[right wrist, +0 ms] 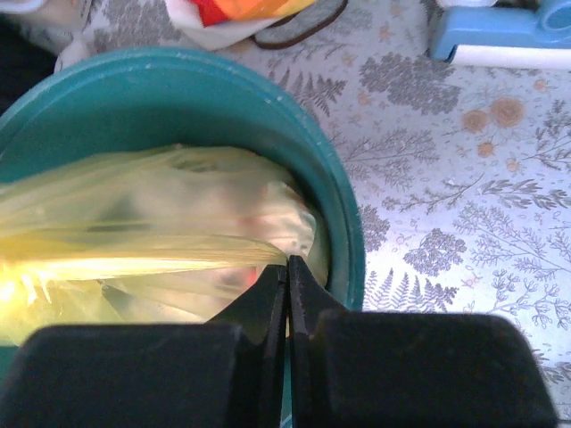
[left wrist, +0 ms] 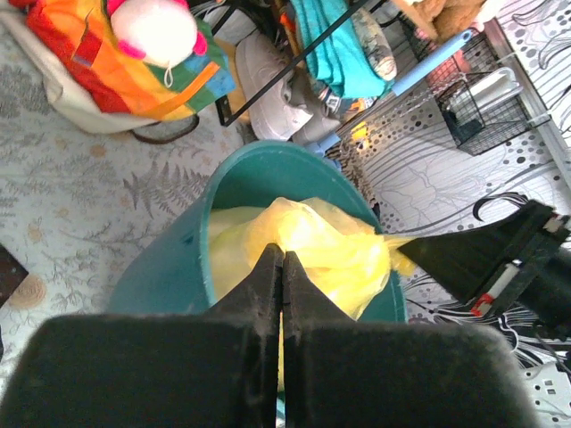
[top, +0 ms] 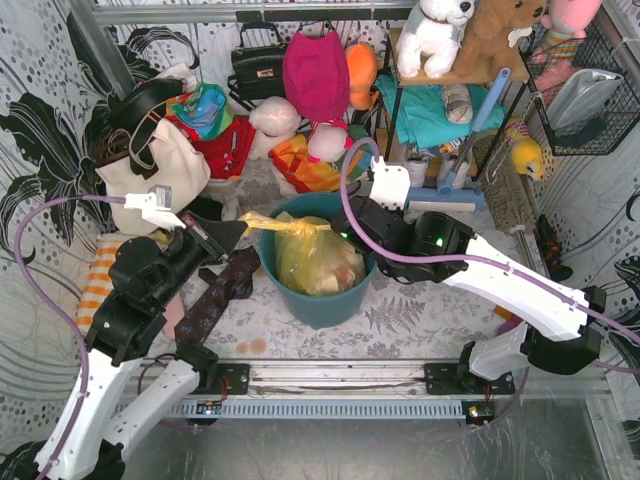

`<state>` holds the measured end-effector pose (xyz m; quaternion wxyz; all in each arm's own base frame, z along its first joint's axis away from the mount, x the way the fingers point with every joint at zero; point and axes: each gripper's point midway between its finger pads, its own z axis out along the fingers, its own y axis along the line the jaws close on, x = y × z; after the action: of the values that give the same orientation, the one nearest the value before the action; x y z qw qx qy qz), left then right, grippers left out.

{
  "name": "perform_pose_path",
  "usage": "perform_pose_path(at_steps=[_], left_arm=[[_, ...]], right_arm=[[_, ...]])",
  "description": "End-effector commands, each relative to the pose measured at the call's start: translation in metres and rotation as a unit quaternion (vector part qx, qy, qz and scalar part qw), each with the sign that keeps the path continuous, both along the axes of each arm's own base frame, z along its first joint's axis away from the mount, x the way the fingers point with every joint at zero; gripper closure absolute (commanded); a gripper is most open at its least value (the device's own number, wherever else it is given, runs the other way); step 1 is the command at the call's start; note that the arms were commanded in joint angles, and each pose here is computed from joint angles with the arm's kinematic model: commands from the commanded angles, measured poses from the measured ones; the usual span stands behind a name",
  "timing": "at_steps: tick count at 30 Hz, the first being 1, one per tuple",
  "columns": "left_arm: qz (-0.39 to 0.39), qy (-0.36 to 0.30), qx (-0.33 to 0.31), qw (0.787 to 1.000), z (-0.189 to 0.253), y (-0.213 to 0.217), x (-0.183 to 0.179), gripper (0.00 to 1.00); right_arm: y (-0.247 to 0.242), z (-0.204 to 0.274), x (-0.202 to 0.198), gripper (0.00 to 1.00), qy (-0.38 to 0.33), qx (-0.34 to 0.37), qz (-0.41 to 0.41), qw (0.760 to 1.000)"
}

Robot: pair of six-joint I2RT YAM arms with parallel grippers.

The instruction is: Tie the trash bag

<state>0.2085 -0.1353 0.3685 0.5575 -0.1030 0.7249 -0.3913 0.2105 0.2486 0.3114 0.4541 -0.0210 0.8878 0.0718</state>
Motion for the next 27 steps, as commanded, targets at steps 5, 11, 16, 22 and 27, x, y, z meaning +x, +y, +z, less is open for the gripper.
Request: perform_pose_path(at_steps=[5, 11, 16, 22, 27], left_arm=[[0.060, 0.026, 0.002, 0.998, -0.029, 0.021, 0.002, 1.00], [0.104, 0.058, 0.026, 0.993, -0.044, 0.038, 0.002, 1.00], [0.118, 0.078, 0.048, 0.989, -0.053, 0.045, 0.002, 1.00], [0.095, 0.077, 0.046, 0.992, -0.049, 0.035, 0.004, 1.00], [0.134, 0.106, 0.065, 0.983, -0.062, 0.050, 0.005, 1.00]], right_arm=[[-0.061, 0.016, 0.014, 1.00, -0.070, -0.012, -0.135, 0.988], [-0.082, 0.017, 0.010, 1.00, -0.078, -0.012, -0.164, 0.983], [-0.093, 0.017, 0.008, 1.00, -0.079, -0.020, -0.180, 0.980], [-0.090, 0.016, 0.008, 1.00, -0.076, -0.020, -0.171, 0.982], [-0.101, 0.014, 0.005, 1.00, -0.075, -0.021, -0.183, 0.980]])
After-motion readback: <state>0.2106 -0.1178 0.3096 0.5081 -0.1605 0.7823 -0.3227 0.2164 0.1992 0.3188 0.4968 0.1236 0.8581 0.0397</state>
